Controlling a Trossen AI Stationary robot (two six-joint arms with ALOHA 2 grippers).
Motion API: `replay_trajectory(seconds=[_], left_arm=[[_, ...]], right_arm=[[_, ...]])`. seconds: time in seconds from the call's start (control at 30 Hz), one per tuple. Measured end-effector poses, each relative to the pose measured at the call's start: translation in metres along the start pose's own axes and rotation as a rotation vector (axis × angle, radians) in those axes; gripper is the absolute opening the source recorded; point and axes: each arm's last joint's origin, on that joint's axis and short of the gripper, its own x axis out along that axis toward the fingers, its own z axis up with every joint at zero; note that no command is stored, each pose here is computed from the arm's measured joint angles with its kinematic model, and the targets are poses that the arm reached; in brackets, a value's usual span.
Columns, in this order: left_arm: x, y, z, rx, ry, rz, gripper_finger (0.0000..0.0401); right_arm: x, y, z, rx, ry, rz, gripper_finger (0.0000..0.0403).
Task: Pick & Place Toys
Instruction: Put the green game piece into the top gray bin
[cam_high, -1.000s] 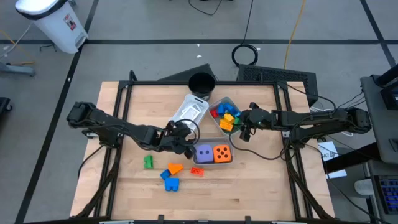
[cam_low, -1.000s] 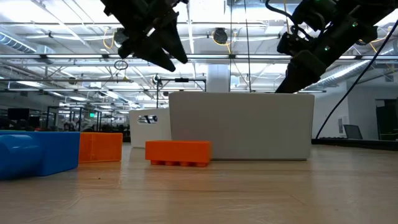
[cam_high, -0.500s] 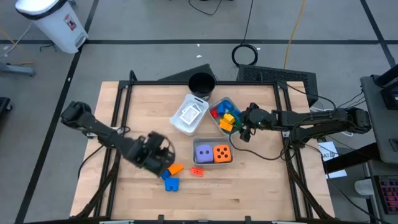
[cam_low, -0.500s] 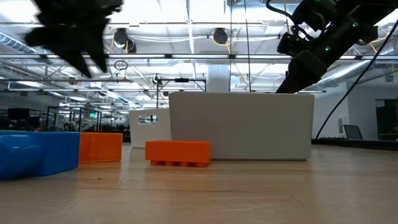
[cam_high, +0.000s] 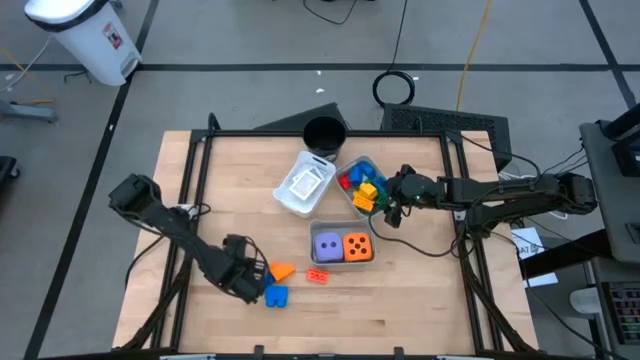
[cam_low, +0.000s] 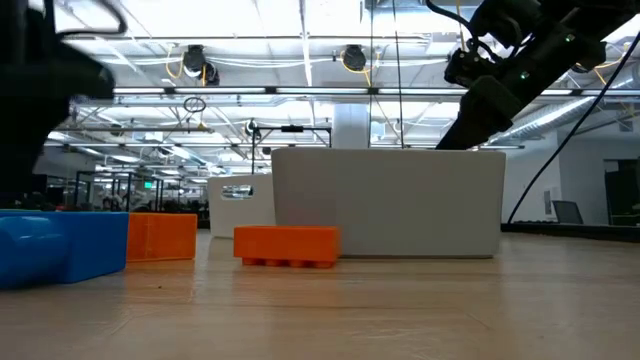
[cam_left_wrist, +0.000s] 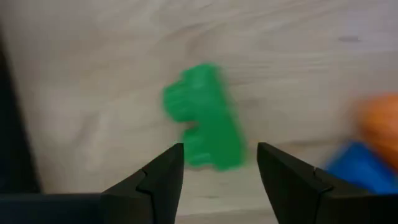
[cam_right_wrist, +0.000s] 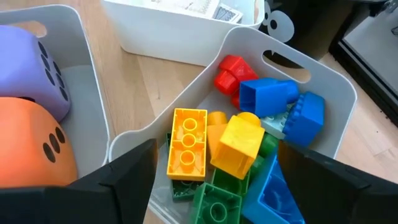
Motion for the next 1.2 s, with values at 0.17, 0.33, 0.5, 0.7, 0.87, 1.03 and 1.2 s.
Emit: replay_trajectory(seconds=[0.17,0.33,0.5,0.7,0.87,1.03,1.2], left_arm=[[0.020,0.010,0.004,-0.127,0.070,0.125,0.0238],[0.033,0.008,0.002,-0.103,0.070,0.051,0.0252],[0.039,0.008,0.003,-0.056,0.069,0.022,0.0253],[0.041,0.008,0.012,-0.035,-0.026,0.015,0.0253],[0.042,0.003,0.017,-0.034,-0.044,-0.009,0.0252],[0.042,0.003,0.018,-0.029,-0.029,-0.001,0.0220],[0.042,0.003,0.020,-0.021,-0.063,-0.013,0.0163]], right_arm=[[0.000,0.002,0.000,0.003,0.000,0.007,0.0300],[0.000,0.002,0.000,0.018,0.000,0.008,0.0298],[0.000,0.002,0.000,0.018,0.000,0.008,0.0297],[0.000,0.002,0.000,0.018,0.000,0.008,0.0297],[0.000,0.002,0.000,0.018,0.000,0.008,0.0293],[0.000,0.002,0.000,0.019,-0.001,0.008,0.0292],[0.000,0.002,0.000,0.019,-0.002,0.008,0.0293]])
